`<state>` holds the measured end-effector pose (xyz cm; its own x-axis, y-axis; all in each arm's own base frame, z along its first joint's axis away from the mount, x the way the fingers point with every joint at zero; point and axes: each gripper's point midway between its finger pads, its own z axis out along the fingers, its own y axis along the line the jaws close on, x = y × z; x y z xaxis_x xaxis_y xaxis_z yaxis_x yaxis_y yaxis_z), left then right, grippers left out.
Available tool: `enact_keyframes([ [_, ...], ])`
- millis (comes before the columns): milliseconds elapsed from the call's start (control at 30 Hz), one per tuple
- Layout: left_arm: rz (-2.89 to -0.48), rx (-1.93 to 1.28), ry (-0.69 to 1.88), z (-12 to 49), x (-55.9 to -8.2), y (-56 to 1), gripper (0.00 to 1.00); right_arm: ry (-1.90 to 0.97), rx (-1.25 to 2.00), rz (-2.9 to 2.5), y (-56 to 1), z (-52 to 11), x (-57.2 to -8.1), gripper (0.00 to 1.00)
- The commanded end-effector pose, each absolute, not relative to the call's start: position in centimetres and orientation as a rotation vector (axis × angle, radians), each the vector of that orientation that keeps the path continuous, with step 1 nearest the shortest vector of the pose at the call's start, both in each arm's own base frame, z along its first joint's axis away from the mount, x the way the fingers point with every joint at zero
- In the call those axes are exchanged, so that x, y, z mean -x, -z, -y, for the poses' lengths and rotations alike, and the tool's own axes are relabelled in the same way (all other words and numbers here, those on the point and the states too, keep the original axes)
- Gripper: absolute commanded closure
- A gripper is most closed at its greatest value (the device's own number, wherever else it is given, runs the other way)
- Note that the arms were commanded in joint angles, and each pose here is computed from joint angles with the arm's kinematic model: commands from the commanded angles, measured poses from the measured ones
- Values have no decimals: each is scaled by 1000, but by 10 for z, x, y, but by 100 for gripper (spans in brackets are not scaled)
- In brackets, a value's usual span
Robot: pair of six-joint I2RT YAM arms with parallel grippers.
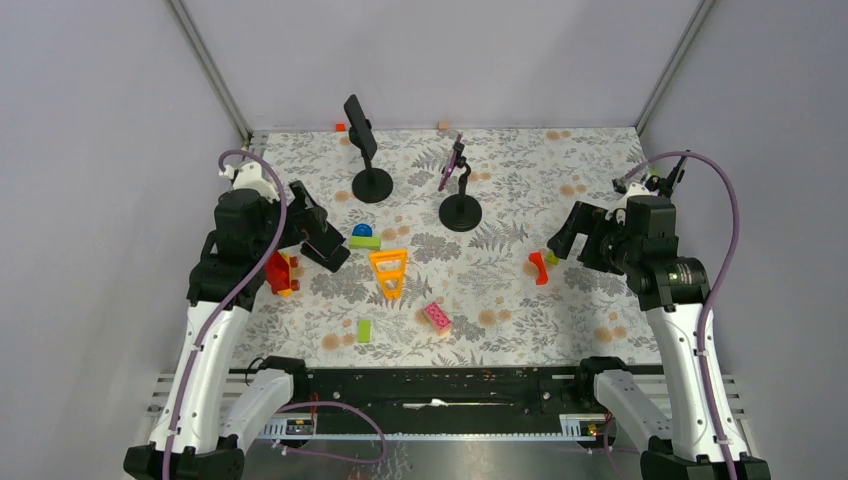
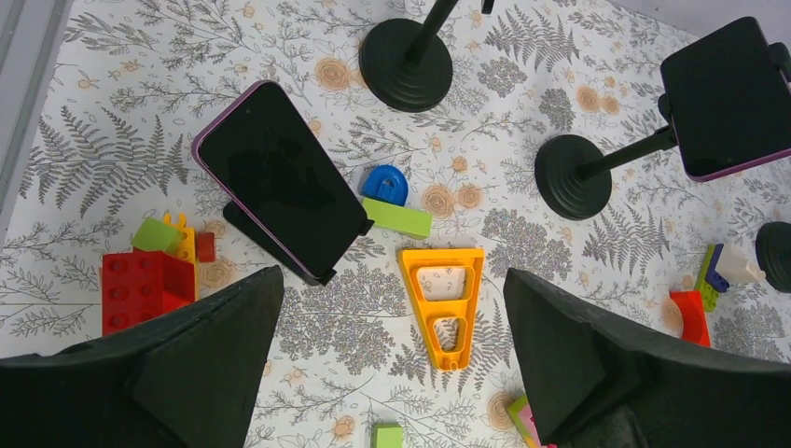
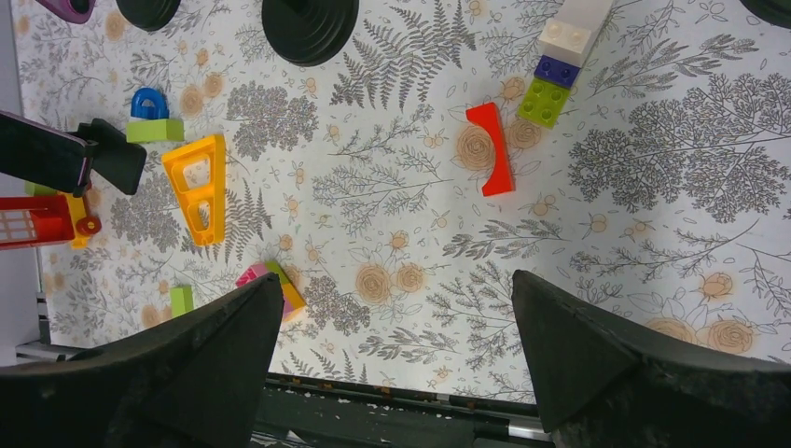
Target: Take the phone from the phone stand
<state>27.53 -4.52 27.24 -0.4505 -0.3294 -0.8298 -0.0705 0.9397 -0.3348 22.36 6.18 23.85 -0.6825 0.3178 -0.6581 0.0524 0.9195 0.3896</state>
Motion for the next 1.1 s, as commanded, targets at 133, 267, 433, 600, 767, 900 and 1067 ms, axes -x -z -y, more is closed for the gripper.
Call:
enact_keyframes([
  [133, -1892, 307, 278, 36, -279, -299, 1, -509, -298, -2271, -245, -70, -237, 2],
  [267, -1896, 362, 209, 23, -278, -294, 1, -531, -309, -2268, -245, -73, -240, 2],
  [433, -1919, 386, 178, 18, -277, -289, 1, -516, -336, -2262, -240, -70, -246, 2],
  [600, -1908, 495, 97, 0, -268, -284, 1, -574, -346, -2207, -230, -76, -251, 2],
  [767, -1876, 485, 105, -1, -263, -283, 1, -702, -318, -2267, -220, -95, -251, 1],
  [900, -1881, 488, 105, -1, -258, -276, 1, -726, -274, -2243, -221, -109, -252, 1],
  [1067, -1874, 490, 107, -2, -249, -266, 1, -656, -30, -2254, -229, -155, -246, 1],
])
